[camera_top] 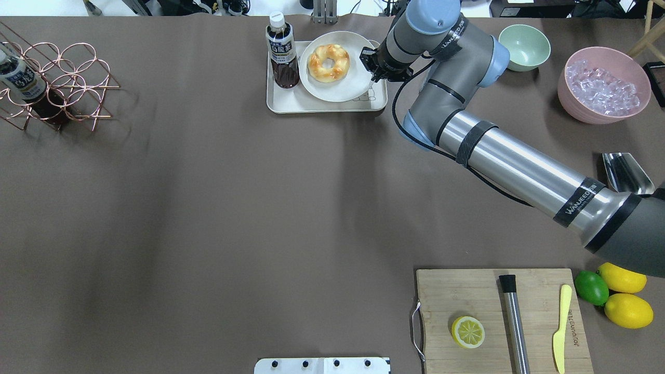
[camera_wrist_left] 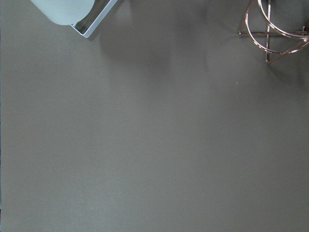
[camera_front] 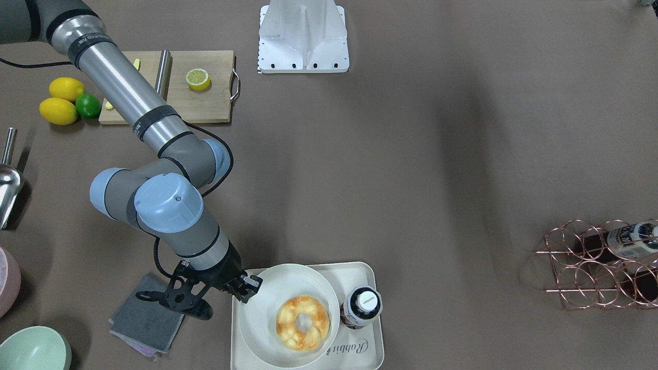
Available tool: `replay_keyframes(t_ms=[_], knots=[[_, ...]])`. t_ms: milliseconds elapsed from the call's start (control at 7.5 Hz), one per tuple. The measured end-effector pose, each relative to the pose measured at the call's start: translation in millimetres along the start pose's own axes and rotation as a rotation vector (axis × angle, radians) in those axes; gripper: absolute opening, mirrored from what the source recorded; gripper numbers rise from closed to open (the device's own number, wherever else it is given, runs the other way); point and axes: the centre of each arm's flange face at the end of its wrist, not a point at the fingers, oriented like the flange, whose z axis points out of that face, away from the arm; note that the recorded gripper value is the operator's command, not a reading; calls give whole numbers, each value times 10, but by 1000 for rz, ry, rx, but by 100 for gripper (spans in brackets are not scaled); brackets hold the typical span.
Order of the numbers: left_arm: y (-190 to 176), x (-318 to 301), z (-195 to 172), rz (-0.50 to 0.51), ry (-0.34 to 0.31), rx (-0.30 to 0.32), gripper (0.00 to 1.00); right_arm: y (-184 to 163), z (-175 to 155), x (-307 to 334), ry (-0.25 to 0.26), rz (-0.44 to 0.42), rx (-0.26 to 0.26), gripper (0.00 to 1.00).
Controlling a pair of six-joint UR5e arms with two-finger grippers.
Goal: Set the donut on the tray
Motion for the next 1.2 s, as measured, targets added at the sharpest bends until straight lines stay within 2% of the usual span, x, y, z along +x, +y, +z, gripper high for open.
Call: replay_keyframes(t_ms=[533,933,1200], knots=[[20,-8,14,-2,1,-3,98,-104,-98,-41,-10,18,20,100],[28,-15,22,-2,1,-5,98,-344,-406,267,-39,-13,-26,100],[32,-23,32,-3,1,-7,98,-438,-815,460,-31,-24,-78,100]])
